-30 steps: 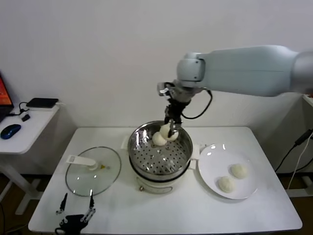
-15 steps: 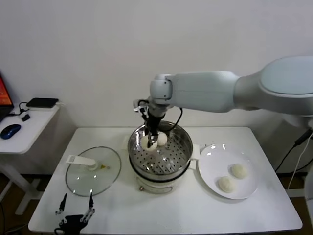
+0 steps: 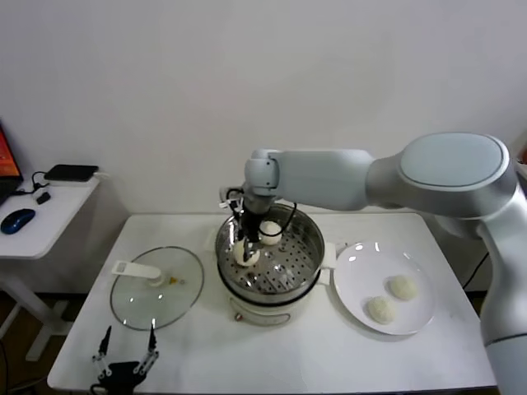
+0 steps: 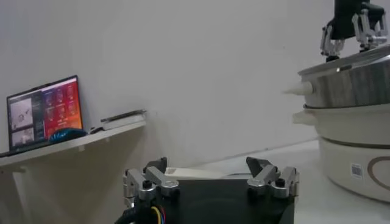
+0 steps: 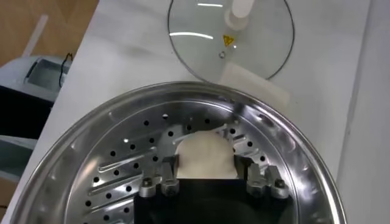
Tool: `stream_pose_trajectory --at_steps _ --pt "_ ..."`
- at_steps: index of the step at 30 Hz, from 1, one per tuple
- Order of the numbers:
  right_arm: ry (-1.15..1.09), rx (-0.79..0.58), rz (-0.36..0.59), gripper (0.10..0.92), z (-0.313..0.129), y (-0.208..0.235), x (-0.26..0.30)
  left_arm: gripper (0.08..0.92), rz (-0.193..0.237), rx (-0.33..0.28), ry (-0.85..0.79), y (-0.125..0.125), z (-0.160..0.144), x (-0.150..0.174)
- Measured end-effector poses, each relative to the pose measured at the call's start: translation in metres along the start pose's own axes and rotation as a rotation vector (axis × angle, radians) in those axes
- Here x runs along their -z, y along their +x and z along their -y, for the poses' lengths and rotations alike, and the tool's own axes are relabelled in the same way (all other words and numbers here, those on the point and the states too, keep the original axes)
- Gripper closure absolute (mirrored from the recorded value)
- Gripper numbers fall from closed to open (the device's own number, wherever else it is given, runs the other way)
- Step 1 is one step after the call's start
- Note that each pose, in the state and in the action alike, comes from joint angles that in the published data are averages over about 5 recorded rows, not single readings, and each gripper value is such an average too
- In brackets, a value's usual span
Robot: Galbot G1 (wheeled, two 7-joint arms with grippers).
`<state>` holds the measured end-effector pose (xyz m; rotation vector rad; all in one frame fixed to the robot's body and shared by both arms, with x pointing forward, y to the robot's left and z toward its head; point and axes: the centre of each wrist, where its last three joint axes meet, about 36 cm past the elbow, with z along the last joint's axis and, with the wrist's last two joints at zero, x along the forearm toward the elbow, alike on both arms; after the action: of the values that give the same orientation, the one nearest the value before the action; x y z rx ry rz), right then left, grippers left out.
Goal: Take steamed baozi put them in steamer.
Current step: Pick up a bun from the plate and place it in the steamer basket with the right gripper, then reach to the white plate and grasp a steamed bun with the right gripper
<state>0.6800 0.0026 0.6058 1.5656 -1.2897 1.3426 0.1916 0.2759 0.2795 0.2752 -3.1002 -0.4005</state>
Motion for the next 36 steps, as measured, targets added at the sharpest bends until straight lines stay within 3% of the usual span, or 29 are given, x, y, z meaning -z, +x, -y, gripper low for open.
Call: stream_pose_trajectory --at_steps 6,14,22,28,36 --pt "0.002 -0.002 0.014 0.207 0.006 0.026 -0.007 0.177 0.001 0.001 -0.001 0.001 -0.001 0.001" --pt "0.011 0.021 -0.004 0.199 0.004 0.092 -0.047 0.177 0.003 -0.003 -0.007 0.002 -0.001 0.004" --pt "-0.029 0.035 -0.051 0.200 -0.026 0.148 -0.135 0.177 0.004 -0.014 -0.010 0.002 0.002 0.004" --pt "-0.061 0.065 -0.081 0.200 -0.061 0.151 -0.198 0.177 0.002 -0.018 -0.015 0.002 0.003 0.002" --pt "-0.102 0.093 -0.117 0.200 -0.106 0.123 -0.260 0.177 -0.005 -0.016 -0.019 0.001 0.004 -0.002"
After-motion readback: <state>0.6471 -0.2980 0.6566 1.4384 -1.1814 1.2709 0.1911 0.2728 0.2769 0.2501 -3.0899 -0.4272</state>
